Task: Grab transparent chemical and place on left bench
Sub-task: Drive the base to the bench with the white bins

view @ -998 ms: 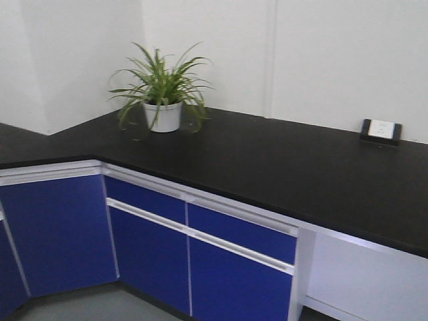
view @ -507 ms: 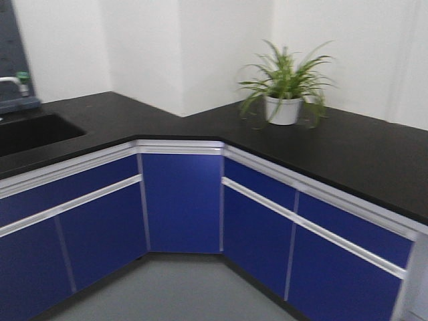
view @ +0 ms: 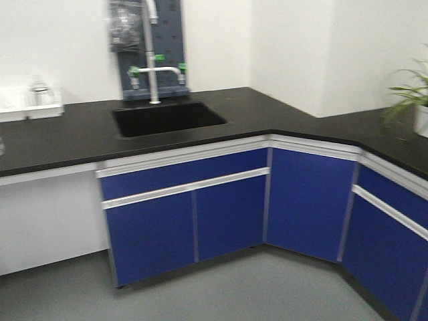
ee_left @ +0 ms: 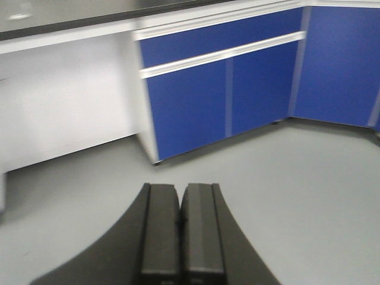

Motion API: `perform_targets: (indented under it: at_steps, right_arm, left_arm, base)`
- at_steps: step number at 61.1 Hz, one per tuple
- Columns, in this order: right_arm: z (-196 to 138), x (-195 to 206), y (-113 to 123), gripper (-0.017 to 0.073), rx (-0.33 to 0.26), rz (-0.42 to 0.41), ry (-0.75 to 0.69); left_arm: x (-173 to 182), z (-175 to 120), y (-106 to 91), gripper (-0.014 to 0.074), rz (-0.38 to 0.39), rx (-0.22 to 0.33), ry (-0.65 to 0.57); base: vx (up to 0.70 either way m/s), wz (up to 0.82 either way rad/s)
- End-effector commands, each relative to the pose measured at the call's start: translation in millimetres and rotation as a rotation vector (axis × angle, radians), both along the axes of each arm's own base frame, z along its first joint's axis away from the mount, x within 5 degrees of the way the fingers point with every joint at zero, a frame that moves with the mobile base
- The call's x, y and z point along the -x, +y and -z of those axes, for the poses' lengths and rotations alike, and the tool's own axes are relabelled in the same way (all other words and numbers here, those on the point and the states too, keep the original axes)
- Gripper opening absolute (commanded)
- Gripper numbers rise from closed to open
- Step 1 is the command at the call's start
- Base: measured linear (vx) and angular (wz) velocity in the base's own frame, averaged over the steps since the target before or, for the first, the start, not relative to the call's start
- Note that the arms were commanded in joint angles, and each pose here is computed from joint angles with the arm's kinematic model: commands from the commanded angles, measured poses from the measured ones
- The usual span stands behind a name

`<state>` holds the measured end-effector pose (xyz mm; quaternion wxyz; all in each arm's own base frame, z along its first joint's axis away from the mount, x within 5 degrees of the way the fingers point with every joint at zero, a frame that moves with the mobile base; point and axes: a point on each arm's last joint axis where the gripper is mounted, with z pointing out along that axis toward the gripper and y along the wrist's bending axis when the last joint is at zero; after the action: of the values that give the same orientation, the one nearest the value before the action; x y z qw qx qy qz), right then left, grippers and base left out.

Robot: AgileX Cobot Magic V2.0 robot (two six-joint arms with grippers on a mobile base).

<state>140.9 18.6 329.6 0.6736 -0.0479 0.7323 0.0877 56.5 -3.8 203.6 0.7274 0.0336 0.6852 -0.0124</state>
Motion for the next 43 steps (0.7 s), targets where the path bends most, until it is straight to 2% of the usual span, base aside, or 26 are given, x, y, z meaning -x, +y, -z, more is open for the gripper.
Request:
perform_targets:
  at_steps: [1, 18, 43]
  right_arm:
    - [-10.5, 0.3, -2.8, -0.0003, 0.041, 0.027, -0.039]
    - [-10.5, 0.3, -2.8, -0.0003, 0.041, 0.027, -0.039]
    - [-10.6, 0.2, -3.2, -0.0003, 0.041, 0.031, -0.04]
  left_arm:
    - [1.5, -2.7, 0.2, -0.0003, 0.001, 0.014, -0.081]
    - [1.5, -2.7, 0.2, -0.0003, 0.001, 0.014, -0.081]
    - [1.5, -2.7, 0.2, -0.0003, 0.001, 0.014, -0.081]
  base:
    - [-0.05, 0.64]
    - [0.01, 0.56]
    - [0.15, 0.32]
